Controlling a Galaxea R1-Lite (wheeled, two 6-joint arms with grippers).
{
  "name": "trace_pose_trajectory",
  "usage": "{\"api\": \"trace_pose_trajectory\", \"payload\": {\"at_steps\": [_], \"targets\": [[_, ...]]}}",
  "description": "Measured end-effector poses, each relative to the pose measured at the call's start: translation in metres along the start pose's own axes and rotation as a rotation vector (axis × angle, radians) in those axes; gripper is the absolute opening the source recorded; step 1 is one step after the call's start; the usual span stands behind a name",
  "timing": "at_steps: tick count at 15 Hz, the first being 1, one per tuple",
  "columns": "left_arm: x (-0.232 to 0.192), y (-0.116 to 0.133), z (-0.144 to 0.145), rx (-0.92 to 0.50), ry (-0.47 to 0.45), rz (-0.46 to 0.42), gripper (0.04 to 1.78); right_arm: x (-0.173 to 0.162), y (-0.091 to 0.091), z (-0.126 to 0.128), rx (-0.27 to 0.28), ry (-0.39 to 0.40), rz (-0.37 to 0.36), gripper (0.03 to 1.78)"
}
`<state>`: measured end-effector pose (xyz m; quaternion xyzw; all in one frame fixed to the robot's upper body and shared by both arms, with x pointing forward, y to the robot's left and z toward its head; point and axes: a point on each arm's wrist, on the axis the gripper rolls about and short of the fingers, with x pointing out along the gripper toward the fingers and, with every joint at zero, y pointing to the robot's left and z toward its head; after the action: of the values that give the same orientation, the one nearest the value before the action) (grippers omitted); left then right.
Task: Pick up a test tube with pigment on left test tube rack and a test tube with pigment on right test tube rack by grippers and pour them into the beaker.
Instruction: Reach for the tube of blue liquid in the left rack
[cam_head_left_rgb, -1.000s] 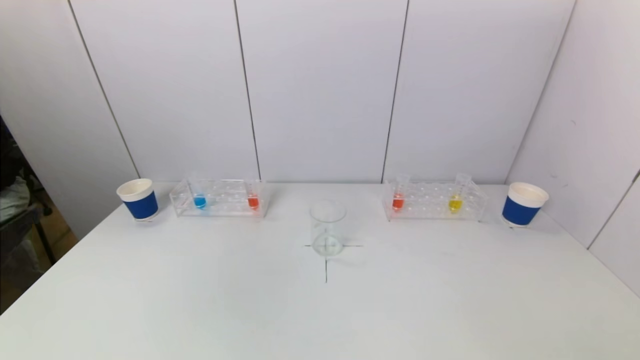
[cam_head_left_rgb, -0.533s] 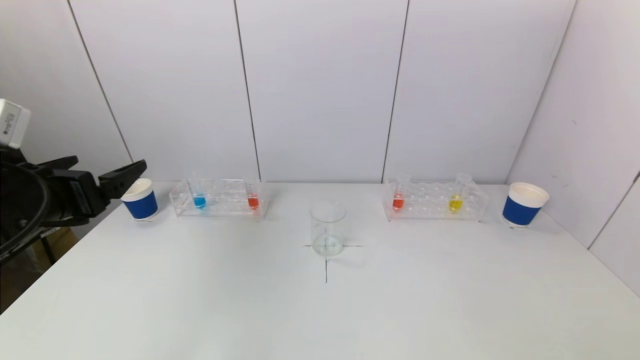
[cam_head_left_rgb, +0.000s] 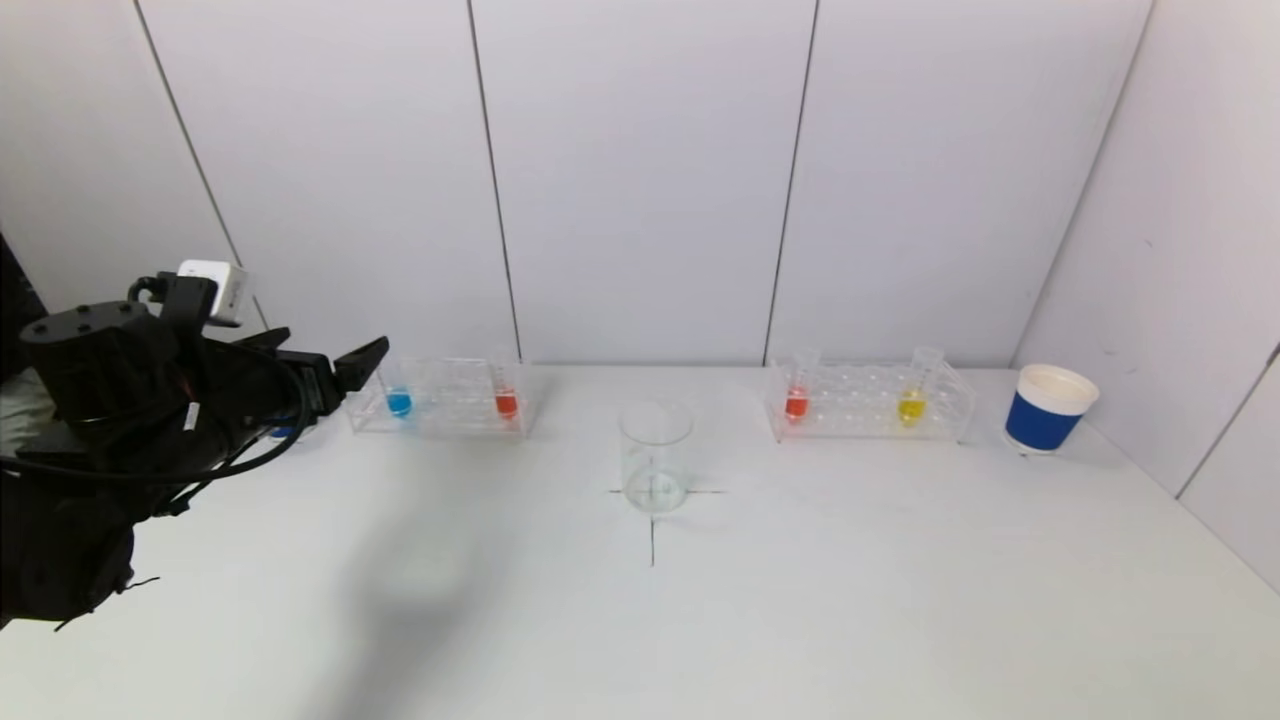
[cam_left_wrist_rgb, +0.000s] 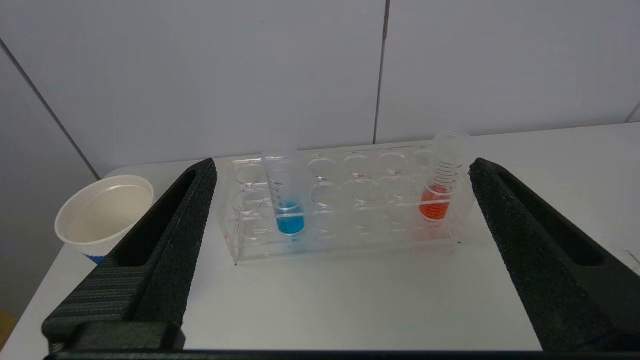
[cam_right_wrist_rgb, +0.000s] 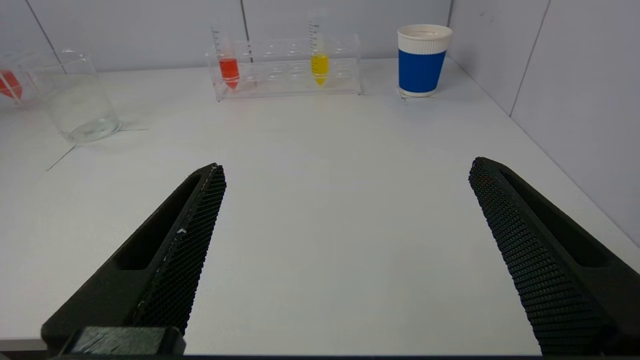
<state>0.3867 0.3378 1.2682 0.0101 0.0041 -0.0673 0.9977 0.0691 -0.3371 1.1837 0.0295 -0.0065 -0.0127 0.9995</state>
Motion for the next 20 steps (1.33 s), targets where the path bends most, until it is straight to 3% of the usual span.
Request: {"api": "trace_pose_trajectory", "payload": {"at_steps": [9, 20], "targets": [[0.068, 0.034, -0.062, -0.016, 0.046, -0.005, 1.76, 0.0, 0.0, 0.0, 0.0, 0.0, 0.0, 1.77], [0.098, 0.04, -0.095, -0.009, 0.035, 0.003, 1.76, 0.0, 0.0, 0.0, 0.0, 0.0, 0.0, 1.77]]}}
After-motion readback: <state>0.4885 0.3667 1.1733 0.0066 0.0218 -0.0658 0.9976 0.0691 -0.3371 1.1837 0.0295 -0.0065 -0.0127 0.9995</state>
